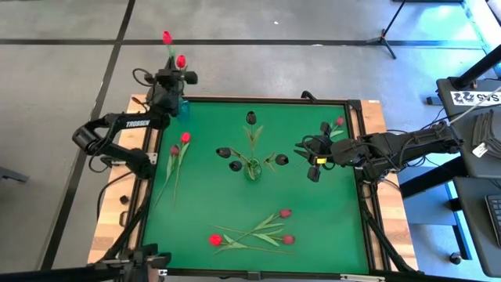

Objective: Sort flowers into vase by color
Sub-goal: Put the red tulip into the top blue vase, then put the dark red tulip into the bottom blue vase

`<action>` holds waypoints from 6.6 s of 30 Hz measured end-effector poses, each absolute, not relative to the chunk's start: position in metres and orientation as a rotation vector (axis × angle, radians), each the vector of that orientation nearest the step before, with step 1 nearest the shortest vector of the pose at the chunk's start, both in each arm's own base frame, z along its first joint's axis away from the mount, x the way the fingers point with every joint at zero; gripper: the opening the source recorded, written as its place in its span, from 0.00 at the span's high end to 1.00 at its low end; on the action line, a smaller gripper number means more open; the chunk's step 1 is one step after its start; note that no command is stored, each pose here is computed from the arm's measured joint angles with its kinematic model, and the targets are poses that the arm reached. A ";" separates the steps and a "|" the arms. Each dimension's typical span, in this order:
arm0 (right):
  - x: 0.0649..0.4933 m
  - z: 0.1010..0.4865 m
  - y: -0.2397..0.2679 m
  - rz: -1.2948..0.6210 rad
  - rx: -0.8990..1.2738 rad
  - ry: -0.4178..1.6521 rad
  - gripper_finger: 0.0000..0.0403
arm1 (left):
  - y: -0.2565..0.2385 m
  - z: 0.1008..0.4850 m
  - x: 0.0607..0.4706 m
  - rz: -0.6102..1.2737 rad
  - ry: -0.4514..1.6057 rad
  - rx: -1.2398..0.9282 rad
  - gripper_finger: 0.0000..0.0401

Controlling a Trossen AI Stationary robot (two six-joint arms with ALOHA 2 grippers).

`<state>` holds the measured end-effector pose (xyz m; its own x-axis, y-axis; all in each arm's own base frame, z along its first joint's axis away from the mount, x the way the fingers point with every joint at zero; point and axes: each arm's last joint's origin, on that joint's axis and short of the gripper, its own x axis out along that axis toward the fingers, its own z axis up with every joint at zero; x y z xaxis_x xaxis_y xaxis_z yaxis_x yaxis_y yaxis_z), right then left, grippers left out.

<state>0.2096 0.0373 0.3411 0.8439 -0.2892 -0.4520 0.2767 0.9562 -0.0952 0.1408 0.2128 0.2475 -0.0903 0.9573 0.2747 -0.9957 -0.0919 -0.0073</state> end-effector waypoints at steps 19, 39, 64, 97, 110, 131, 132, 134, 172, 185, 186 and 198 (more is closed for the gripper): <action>0.210 0.340 0.039 -0.250 -0.007 0.493 0.79 | 0.174 0.262 0.143 1.723 -0.012 0.144 0.84; 0.209 0.339 0.038 -0.252 -0.010 0.511 0.79 | 0.125 0.253 0.130 1.452 0.259 -0.179 0.83; 0.209 0.339 0.039 -0.239 0.011 0.513 0.79 | 0.065 0.167 0.141 1.247 0.930 -0.862 0.54; 0.205 0.332 0.039 -0.222 0.027 0.589 0.79 | 0.082 0.195 0.160 1.207 0.732 -0.679 0.98; 0.204 0.332 0.039 -0.223 -0.001 0.597 0.79 | 0.069 0.322 0.120 1.458 -0.261 -0.117 0.99; 0.205 0.333 0.038 -0.254 0.040 0.576 0.79 | 0.142 0.327 0.108 1.616 -0.346 0.236 0.99; 0.205 0.333 0.038 -0.254 0.041 0.576 0.79 | 0.143 0.326 0.109 1.617 -0.334 0.235 0.99; 0.205 0.333 0.038 -0.255 0.041 0.575 0.79 | 0.144 0.323 0.110 1.616 -0.305 0.228 0.98; 0.198 0.334 0.039 -0.196 0.114 0.601 0.79 | 0.082 0.345 0.087 1.060 0.601 -0.444 0.63; 0.197 0.317 0.050 -0.183 0.204 0.769 0.79 | 0.017 0.320 0.069 0.218 0.363 -0.525 0.64; 0.198 0.314 0.056 -0.170 0.198 0.778 0.79 | 0.017 0.312 0.073 0.187 0.349 -0.524 0.64; 0.204 0.279 0.135 -0.115 0.238 0.868 0.79 | -0.012 0.248 0.124 -0.164 0.338 -0.460 0.64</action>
<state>0.2044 0.1351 0.2792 0.6419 -0.0039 -0.7668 0.1967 0.9674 0.1598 0.1236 -0.0116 0.2480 0.9315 -0.2299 -0.2819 0.0789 0.8842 -0.4603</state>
